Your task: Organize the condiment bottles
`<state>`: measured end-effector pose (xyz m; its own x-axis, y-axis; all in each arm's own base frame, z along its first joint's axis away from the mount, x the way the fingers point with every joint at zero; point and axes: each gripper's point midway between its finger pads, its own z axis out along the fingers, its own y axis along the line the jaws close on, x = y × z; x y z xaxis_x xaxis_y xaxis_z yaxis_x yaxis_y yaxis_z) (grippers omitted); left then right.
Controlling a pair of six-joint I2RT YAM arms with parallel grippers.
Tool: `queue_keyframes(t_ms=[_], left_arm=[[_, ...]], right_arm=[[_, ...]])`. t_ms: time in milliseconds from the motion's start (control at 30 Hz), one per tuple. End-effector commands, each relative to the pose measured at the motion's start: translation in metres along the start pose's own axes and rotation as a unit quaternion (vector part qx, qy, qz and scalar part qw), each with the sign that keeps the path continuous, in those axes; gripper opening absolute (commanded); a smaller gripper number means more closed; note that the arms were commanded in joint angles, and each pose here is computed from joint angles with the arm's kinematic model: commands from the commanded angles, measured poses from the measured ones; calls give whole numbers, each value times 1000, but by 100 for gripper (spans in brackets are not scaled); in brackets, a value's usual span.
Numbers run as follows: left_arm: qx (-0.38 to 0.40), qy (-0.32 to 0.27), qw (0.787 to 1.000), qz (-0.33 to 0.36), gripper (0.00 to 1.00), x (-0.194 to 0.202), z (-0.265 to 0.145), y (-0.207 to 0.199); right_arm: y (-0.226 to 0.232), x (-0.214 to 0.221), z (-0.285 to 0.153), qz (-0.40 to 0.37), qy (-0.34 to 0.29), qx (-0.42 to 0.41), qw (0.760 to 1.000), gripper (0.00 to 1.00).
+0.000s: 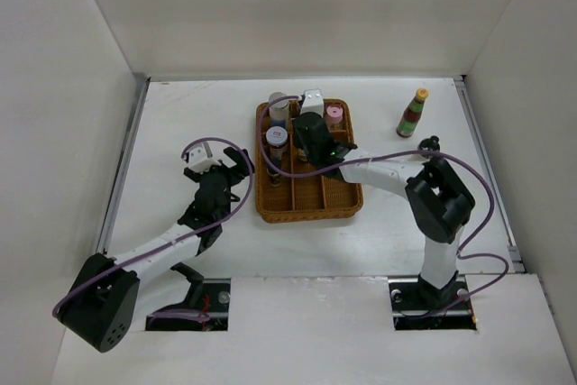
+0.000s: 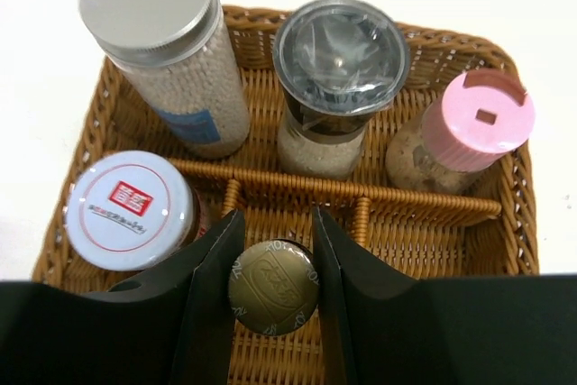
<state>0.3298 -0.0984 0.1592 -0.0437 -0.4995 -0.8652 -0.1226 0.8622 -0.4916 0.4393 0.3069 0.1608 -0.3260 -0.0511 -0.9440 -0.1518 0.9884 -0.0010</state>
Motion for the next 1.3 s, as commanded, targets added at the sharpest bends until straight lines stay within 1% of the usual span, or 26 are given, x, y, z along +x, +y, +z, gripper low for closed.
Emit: queue_keyframes(t_ms=[0,67,133,167,267,400,467,533,567,633,667,700,733,767,833,867,933,967,1033,1133,1267], left_arm=[[10,-16,1000,-20,100,-7,2,-5],[10,-14,1000,-20,100,-6,2,-5],[11,-13,1000,-20,100,-6,2,-6],[12,-13,1000,-20,100,-6,2,-6],[13,-14,1000,-21,100,-7,1,-6],[13,-13,1000,-21,100,-6,2,-7],[13,-13,1000,-21,100,-6,2,-7],[13,-12,1000,-20,100,-5,2,-7],[14,-12,1000,-20,100,-5,2,-7],[16,-12,1000,-22,100,-6,1,-9],[17,-13,1000,-22,100,-6,1,-10],[18,-13,1000,-22,100,-6,1,-10],[19,-13,999,-23,100,-6,0,-11],[20,-13,999,-23,100,-7,0,-11],[24,-11,999,-24,100,-6,0,-13],[25,-11,999,-23,100,-6,-1,-13],[25,-11,999,-24,100,-6,-1,-13],[25,-11,999,-24,100,-6,-1,-13],[24,-10,999,-24,100,-6,0,-13],[25,-9,999,-24,100,-5,0,-13],[25,-7,999,-23,100,-3,0,-13]], right_arm=[[7,-42,7,50,-59,-11,997,33],[7,-41,7,51,-59,-12,997,36],[6,-41,6,51,-58,-12,997,43],[6,-43,4,51,-60,-13,997,53],[5,-53,-4,51,-66,-17,996,69],[-5,-83,-28,64,-88,-26,994,79],[-16,-100,-40,74,-100,-32,992,82],[-43,-112,-47,87,-112,-18,990,82],[-61,-116,-47,95,-116,-3,989,76],[-102,-120,-43,108,-121,35,986,57],[-129,-120,-40,115,-120,64,984,34],[-157,-118,-34,119,-115,96,982,22],[-183,-114,-29,120,-106,128,979,19],[-210,-110,-25,124,-98,160,974,21],[-255,-102,-23,132,-88,218,963,34],[-271,-99,-24,133,-86,239,958,43],[-299,-93,-26,128,-77,273,950,67],[-311,-89,-27,128,-66,287,947,74],[-327,-80,-26,132,-46,300,944,78],[-330,-77,-18,129,-34,290,948,84],[-334,-74,-4,130,-23,283,950,83]])
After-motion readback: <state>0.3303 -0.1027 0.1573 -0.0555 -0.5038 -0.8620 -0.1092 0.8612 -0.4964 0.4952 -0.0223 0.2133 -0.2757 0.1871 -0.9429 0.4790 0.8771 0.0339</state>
